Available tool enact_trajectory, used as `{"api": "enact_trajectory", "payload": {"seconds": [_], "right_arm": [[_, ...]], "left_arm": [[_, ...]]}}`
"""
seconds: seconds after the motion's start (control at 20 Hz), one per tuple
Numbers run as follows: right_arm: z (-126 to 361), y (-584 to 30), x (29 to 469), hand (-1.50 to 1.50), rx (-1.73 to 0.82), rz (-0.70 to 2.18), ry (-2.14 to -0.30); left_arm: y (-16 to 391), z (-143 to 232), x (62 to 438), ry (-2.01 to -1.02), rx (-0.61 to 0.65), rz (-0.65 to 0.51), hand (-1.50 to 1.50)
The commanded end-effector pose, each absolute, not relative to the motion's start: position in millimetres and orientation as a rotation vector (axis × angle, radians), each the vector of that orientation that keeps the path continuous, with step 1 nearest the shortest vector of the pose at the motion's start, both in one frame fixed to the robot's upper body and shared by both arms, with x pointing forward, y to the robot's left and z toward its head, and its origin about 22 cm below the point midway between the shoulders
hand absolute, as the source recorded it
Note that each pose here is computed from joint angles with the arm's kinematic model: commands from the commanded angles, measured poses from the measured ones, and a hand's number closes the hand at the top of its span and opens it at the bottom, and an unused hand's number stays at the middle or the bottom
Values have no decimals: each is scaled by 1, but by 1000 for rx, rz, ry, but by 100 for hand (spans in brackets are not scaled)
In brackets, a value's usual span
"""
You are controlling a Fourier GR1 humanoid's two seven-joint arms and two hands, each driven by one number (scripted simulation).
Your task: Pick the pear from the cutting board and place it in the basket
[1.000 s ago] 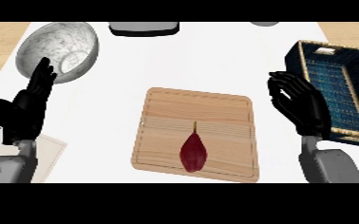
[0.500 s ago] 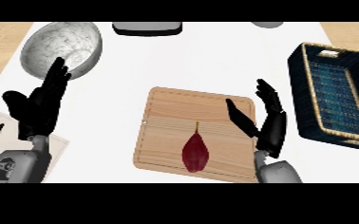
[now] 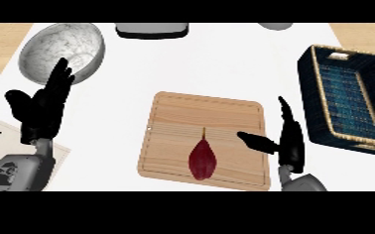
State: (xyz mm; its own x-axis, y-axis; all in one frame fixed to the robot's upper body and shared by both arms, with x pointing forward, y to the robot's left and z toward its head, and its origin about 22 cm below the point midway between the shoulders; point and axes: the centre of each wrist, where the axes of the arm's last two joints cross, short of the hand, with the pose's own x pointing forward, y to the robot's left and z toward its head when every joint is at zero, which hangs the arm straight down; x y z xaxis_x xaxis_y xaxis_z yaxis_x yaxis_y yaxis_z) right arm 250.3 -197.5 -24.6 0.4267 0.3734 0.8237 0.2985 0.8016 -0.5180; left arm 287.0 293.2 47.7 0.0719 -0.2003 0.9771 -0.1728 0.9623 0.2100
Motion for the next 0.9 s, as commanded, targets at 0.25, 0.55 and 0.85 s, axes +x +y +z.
{"api": "enact_trajectory", "payload": {"seconds": [0.25, 0.55, 0.85], "right_arm": [[64, -189, 241, -150, -467, 440, -841], [132, -175, 222, -150, -432, 370, -806], [117, -162, 214, -150, -424, 260, -883]], "left_arm": [[309, 47, 287, -1493, 329, -5, 0], [293, 40, 280, -1513, 292, -32, 0], [280, 47, 286, -1509, 279, -20, 0]]}}
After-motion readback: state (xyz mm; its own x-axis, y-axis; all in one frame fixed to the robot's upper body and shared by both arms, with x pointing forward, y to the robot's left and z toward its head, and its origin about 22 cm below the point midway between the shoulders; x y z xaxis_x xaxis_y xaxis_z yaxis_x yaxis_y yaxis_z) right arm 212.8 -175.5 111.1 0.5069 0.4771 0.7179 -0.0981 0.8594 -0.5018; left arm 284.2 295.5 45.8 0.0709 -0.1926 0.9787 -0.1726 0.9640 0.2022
